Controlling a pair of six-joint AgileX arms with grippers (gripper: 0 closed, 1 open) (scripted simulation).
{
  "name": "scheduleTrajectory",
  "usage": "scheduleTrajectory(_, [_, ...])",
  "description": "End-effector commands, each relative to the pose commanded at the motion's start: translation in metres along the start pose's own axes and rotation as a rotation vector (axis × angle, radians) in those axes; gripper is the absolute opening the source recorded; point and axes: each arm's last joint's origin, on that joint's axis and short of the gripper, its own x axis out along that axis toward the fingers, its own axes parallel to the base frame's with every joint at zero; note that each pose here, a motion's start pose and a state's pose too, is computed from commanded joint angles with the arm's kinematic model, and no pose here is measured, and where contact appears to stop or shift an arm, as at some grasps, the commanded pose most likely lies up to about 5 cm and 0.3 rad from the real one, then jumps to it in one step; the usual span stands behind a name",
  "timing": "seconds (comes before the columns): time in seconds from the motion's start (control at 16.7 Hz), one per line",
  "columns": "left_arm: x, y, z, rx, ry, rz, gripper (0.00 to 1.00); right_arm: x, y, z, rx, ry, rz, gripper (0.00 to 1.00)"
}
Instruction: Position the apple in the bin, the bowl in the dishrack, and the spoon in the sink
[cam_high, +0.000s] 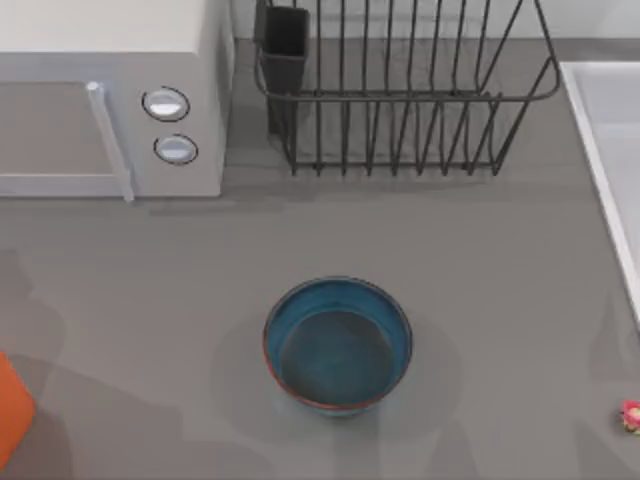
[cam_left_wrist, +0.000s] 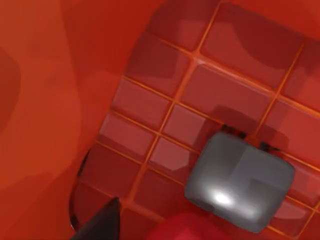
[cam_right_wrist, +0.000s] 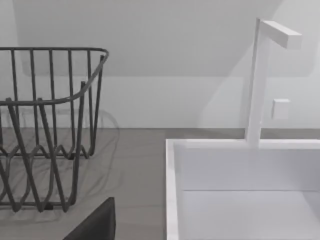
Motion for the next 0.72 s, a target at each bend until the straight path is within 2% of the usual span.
scheduleTrajectory(0.18, [-0.004,-0.013,-0.016,-0.018,-0.193,0.028,1.00,0.000,0.000,0.000,0.000,0.000,0.000,1.00])
scheduleTrajectory(0.36, [-0.005,-0.027,-0.034,-0.041,-0.438,0.041,1.00,0.000,0.000,0.000,0.000,0.000,0.000,1.00])
scheduleTrajectory(0.72, [0.005,-0.050,-0.067,-0.087,-0.974,-0.010,1.00,0.000,0.000,0.000,0.000,0.000,0.000,1.00])
